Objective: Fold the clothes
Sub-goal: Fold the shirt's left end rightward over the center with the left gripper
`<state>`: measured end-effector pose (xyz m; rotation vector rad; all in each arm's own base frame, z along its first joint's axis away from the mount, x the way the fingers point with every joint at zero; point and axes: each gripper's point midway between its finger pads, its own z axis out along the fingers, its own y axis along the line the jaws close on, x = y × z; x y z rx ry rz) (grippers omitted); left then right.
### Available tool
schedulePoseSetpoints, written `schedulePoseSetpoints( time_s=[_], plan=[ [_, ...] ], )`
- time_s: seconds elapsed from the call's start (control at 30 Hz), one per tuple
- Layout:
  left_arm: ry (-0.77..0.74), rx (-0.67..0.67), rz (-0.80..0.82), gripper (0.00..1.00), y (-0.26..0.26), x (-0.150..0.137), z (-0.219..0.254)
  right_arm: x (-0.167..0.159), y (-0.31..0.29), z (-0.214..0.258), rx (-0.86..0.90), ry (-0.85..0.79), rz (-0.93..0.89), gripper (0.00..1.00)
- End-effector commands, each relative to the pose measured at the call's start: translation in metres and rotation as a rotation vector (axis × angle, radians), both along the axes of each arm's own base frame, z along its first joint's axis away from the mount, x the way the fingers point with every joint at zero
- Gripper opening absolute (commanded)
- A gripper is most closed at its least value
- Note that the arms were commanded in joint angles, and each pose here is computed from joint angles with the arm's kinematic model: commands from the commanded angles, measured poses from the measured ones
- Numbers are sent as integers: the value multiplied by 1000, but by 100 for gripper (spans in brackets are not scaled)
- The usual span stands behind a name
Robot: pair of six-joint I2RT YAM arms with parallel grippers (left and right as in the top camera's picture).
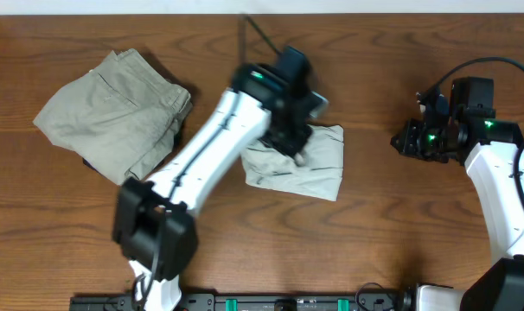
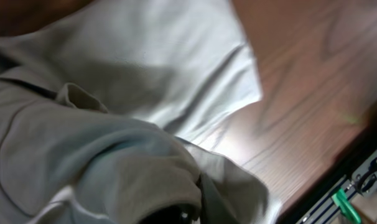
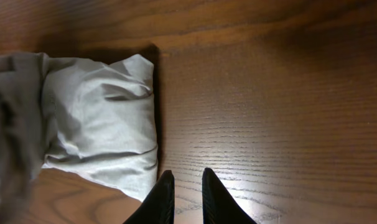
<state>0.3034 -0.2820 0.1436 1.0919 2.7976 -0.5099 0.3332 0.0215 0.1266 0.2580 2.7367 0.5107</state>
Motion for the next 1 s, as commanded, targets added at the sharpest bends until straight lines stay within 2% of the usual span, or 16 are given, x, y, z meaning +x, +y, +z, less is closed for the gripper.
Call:
schedulePoseSetpoints(
  time_s=[0.0,0.07,0.2,0.37,0.77,0.97],
  plan=[
    [5,9,-43,7,-26,-13,-10,2,-3,8,-2,-22,-13,15],
    [0,12,-79,7,-40,-21,-17,2,-3,8,-2,-22,-13,16],
    [-70,54,-94,7,-54,-19,-27,-1,-2,6,-1,-9,-13,16],
    [-124,12,-123,7,-77,-17,-29,-1,-2,6,0,-6,-13,17],
    [-101,29,-120,7,-97,-2,-90,-4,-2,5,1,6,-13,18],
    [-90,29,-103,7,-101,0,-101,-5,0,2,2,13,-10,19]
  ],
)
